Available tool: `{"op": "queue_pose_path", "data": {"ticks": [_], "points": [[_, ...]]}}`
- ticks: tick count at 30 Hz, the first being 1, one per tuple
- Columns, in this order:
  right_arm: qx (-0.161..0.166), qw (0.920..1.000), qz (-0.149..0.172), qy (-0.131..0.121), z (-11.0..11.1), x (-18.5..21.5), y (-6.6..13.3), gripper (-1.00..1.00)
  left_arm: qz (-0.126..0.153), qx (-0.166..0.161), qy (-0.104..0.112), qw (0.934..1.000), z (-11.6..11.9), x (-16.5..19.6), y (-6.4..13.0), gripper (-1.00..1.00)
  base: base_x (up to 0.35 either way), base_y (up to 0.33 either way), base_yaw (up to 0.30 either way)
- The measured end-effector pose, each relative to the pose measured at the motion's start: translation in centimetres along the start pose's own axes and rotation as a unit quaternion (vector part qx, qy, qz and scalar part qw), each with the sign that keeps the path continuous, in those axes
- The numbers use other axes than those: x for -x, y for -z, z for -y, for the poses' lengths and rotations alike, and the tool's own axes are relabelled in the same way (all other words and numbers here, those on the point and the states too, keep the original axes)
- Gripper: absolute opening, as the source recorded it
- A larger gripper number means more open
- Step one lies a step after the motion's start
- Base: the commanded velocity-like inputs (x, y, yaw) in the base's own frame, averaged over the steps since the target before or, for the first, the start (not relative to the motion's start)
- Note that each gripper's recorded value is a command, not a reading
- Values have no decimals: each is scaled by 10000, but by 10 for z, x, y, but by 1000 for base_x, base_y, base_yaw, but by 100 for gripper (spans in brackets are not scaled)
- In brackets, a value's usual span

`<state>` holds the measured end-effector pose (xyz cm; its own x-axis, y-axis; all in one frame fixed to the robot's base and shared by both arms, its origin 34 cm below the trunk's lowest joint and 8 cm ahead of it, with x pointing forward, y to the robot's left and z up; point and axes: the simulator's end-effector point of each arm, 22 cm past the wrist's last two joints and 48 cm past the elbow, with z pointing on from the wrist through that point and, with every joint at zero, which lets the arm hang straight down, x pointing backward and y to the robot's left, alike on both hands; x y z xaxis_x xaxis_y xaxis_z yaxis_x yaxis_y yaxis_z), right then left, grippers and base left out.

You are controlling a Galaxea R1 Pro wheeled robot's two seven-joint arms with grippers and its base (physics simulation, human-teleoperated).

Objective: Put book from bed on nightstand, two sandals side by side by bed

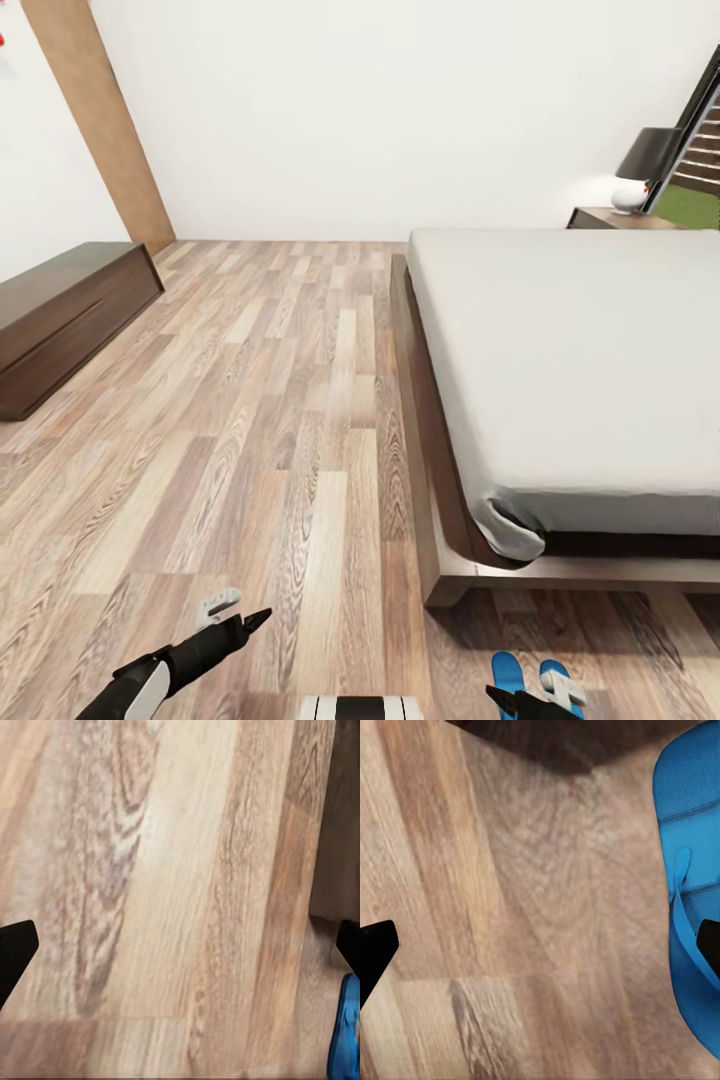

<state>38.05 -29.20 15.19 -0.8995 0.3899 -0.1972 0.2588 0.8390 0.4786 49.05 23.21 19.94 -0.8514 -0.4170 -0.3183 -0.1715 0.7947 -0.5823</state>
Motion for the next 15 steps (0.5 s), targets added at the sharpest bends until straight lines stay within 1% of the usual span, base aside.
{"op": "queue_pose_path", "data": {"ticks": [3,6,9,10,13,15], "points": [[12,10000,47,21,-3,4,2,100,-52,-11,37,10000,4,-7,0,100,0,0,0],[33,9999,97,44,-6,9,3,100,-61,-36,11,10000,8,-7,1,100,0,0,0],[49,9999,152,63,-9,13,5,100,-183,-52,-153,9997,18,-15,-2,100,0,0,0],[57,9998,169,69,-10,15,6,100,-290,8,-273,9992,21,-23,-5,100,0,0,0],[81,9997,225,93,-13,20,8,100,-418,150,-355,9984,18,-34,-5,100,0,0,0],[98,9996,261,105,-15,23,10,100,-449,211,-395,9980,17,-38,-4,100,0,0,0]]}}
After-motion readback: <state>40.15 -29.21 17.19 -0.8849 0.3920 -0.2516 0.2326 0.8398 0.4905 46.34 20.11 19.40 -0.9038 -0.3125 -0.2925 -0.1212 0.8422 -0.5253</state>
